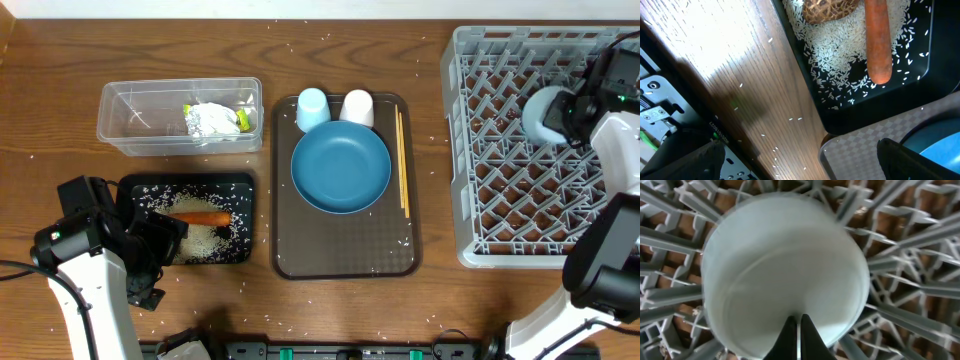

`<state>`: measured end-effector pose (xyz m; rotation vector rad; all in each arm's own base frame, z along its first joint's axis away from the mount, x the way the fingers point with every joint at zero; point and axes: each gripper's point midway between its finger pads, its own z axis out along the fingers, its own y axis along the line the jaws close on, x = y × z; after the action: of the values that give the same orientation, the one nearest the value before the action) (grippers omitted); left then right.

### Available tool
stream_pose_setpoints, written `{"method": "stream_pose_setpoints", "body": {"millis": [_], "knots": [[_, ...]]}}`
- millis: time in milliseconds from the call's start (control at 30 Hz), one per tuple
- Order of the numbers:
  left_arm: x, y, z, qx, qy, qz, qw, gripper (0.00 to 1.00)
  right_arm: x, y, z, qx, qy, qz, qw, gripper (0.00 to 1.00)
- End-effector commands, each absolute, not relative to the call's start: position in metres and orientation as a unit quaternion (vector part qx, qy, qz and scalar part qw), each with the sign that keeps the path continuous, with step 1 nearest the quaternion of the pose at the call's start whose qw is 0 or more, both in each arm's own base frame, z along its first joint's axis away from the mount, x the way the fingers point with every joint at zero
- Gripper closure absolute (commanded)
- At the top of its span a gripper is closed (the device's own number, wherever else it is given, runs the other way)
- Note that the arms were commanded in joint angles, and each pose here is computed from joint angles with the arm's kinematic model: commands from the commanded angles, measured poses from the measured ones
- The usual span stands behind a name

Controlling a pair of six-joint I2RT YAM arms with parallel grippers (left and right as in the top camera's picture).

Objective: Sort waste into correct bins and load items into the dishwasher rack

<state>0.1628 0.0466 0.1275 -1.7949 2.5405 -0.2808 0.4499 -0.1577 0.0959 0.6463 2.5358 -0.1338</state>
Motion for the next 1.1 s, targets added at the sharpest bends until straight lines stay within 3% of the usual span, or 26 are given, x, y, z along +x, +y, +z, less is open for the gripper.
{"method": "stream_pose_setpoints", "body": {"millis": [0, 200, 433, 567, 667, 867, 1067], "knots": [[0.161, 0.049, 0.127, -0.582, 0.809, -0.085, 0.007, 0.02, 0.458, -0.153, 0.096, 0.224, 0.937, -0.035, 0.267, 0.98], [0.161, 0.049, 0.127, -0.582, 0.809, -0.085, 0.007, 0.02, 0.465, -0.149, 0.12, 0.219, 0.93, -0.027, 0.296, 0.96], [0.161, 0.049, 0.127, -0.582, 0.809, -0.085, 0.007, 0.02, 0.472, -0.092, 0.198, 0.158, 0.911, 0.069, 0.376, 0.87], [0.161, 0.049, 0.127, -0.582, 0.809, -0.085, 0.007, 0.02, 0.47, -0.028, 0.241, 0.082, 0.895, 0.159, 0.409, 0.65], [0.161, 0.049, 0.127, -0.582, 0.809, -0.085, 0.007, 0.02, 0.466, 0.033, 0.26, 0.01, 0.88, 0.234, 0.413, 0.36], [0.161, 0.049, 0.127, -0.582, 0.809, -0.085, 0.007, 0.02, 0.447, 0.135, 0.229, -0.089, 0.893, 0.274, 0.345, 0.35], [0.161, 0.049, 0.127, -0.582, 0.809, -0.085, 0.007, 0.02, 0.4, 0.24, 0.176, -0.223, 0.895, 0.293, 0.251, 0.35]]}}
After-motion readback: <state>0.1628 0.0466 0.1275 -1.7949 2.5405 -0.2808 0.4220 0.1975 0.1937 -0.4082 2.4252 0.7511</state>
